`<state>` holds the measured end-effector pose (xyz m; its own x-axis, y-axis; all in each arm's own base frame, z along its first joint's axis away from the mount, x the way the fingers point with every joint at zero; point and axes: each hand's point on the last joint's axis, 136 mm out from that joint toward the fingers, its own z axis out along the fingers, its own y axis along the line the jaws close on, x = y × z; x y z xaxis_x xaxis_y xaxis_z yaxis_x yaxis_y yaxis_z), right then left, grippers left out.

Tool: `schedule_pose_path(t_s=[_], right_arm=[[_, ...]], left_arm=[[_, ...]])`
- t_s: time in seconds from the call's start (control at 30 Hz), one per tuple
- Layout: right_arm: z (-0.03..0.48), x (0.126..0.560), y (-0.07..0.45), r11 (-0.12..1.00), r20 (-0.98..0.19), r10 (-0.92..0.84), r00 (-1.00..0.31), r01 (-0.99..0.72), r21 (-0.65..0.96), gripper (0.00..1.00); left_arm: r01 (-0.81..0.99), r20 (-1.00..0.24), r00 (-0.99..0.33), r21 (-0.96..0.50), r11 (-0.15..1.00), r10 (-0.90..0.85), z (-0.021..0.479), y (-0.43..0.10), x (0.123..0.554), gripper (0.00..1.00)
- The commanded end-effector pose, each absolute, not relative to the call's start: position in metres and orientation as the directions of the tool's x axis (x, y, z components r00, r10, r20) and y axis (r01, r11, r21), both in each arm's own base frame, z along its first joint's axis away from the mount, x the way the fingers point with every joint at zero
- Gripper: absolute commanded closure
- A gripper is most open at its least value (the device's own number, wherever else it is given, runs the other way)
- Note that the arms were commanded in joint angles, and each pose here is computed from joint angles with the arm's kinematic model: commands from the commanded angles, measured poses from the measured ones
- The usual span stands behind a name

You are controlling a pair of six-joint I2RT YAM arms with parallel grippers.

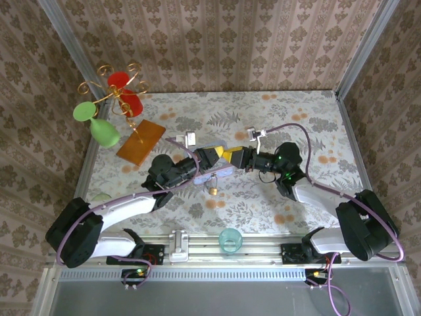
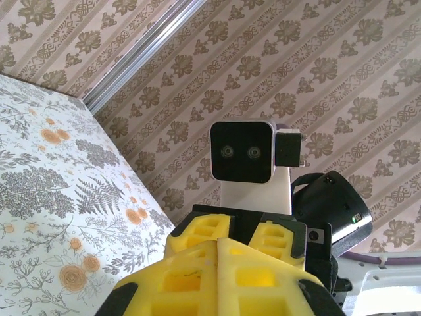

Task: Unlock a padlock with a key

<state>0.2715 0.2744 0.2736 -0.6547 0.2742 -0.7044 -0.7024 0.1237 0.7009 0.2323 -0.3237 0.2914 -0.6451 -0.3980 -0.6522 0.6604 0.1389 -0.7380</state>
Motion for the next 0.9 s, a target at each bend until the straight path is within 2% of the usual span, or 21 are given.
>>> schedule_pose_path(t_s=[0.0,0.3,0.4,0.47,0.57,0.6,0.63,0.67,0.7,0.8,0.87], right_arm=[[0.281,0.263,0.273,0.095,-0.719,0.282,-0.635,-0.728,0.679,0.83],[0.282,0.26,0.272,0.079,-0.712,0.285,-0.642,-0.724,0.685,0.9],[0.284,0.258,0.273,0.065,-0.709,0.287,-0.645,-0.725,0.686,1.0],[0.285,0.257,0.272,0.063,-0.708,0.296,-0.641,-0.727,0.684,1.0],[0.281,0.259,0.271,0.081,-0.708,0.292,-0.643,-0.721,0.688,1.0],[0.279,0.259,0.271,0.09,-0.708,0.287,-0.645,-0.718,0.69,1.0],[0.277,0.259,0.27,0.101,-0.711,0.284,-0.644,-0.717,0.69,1.0],[0.273,0.26,0.27,0.116,-0.708,0.278,-0.65,-0.709,0.696,1.0],[0.268,0.262,0.27,0.138,-0.703,0.265,-0.66,-0.695,0.705,1.0],[0.254,0.263,0.267,0.214,-0.705,0.236,-0.669,-0.672,0.709,1.0],[0.242,0.264,0.262,0.288,-0.705,0.214,-0.676,-0.646,0.707,1.0]], left_arm=[[0.68,-0.651,-0.629,-0.726,0.105,-0.425,0.306,-0.322,0.233,1.0],[0.669,-0.639,-0.633,-0.736,0.107,-0.437,0.3,-0.321,0.237,1.0],[0.664,-0.638,-0.638,-0.739,0.113,-0.431,0.296,-0.322,0.237,1.0],[0.658,-0.635,-0.641,-0.744,0.117,-0.431,0.294,-0.322,0.239,1.0],[0.652,-0.634,-0.641,-0.747,0.128,-0.433,0.289,-0.32,0.24,0.84],[0.647,-0.632,-0.643,-0.75,0.136,-0.432,0.287,-0.319,0.241,0.72],[0.637,-0.631,-0.645,-0.755,0.151,-0.431,0.284,-0.318,0.243,0.52],[0.623,-0.628,-0.65,-0.763,0.173,-0.428,0.28,-0.316,0.245,0.18],[0.618,-0.638,-0.645,-0.759,0.202,-0.421,0.277,-0.312,0.247,0.0],[0.582,-0.681,-0.619,-0.732,0.354,-0.392,0.265,-0.296,0.251,0.0],[0.563,-0.725,-0.618,-0.679,0.472,-0.304,0.253,-0.287,0.249,0.0]])
